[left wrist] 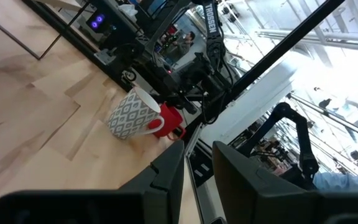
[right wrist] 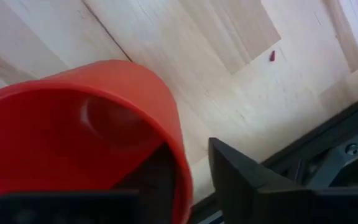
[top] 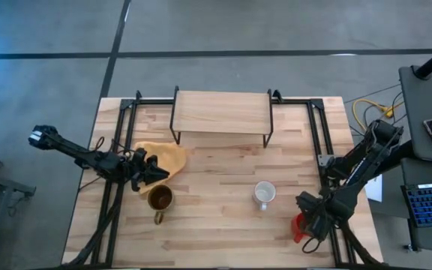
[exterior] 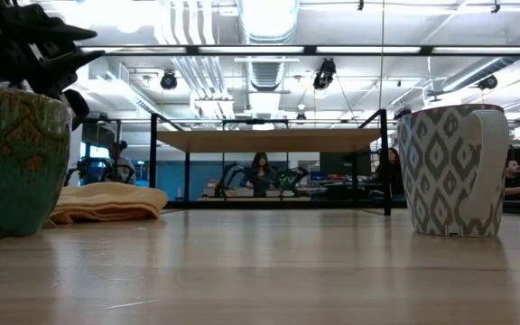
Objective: Stack small to large cups/mugs on shelf
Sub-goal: Put the red mug on the shelf
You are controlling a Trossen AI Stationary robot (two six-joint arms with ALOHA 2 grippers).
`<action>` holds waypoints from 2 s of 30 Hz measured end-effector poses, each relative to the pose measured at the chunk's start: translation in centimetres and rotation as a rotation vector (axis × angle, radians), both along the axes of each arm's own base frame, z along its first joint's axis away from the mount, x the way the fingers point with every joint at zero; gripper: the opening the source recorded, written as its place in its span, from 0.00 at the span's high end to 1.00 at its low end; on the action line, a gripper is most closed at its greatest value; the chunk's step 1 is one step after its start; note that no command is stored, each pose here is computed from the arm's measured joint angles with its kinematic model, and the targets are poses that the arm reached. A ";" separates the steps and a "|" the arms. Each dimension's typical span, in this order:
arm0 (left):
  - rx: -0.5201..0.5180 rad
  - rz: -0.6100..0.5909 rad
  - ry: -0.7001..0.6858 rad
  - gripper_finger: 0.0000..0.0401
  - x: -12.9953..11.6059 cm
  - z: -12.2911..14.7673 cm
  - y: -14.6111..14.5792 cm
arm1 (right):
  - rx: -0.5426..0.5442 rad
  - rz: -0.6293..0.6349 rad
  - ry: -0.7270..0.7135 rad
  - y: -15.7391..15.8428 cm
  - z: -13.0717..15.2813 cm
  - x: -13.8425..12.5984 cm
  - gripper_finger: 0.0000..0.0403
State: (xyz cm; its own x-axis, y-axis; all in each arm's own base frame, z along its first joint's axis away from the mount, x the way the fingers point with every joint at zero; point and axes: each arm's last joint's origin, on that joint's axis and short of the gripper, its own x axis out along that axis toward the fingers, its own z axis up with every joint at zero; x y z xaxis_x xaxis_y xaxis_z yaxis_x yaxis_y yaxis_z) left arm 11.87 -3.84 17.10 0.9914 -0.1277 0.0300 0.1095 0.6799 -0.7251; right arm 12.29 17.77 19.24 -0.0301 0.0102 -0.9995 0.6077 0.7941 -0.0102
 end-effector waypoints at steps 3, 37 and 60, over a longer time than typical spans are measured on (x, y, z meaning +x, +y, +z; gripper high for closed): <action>0.002 0.000 0.005 0.82 0.0 -0.1 0.0 | -0.004 -0.002 -0.004 -0.1 0.0 0.1 0.89; -0.001 0.071 0.005 0.82 0.0 -0.1 0.2 | -0.389 0.438 -0.133 -13.6 16.2 9.9 0.98; -0.003 0.110 0.003 0.82 0.0 0.0 0.3 | -0.368 0.510 -0.132 -34.3 19.8 19.9 0.98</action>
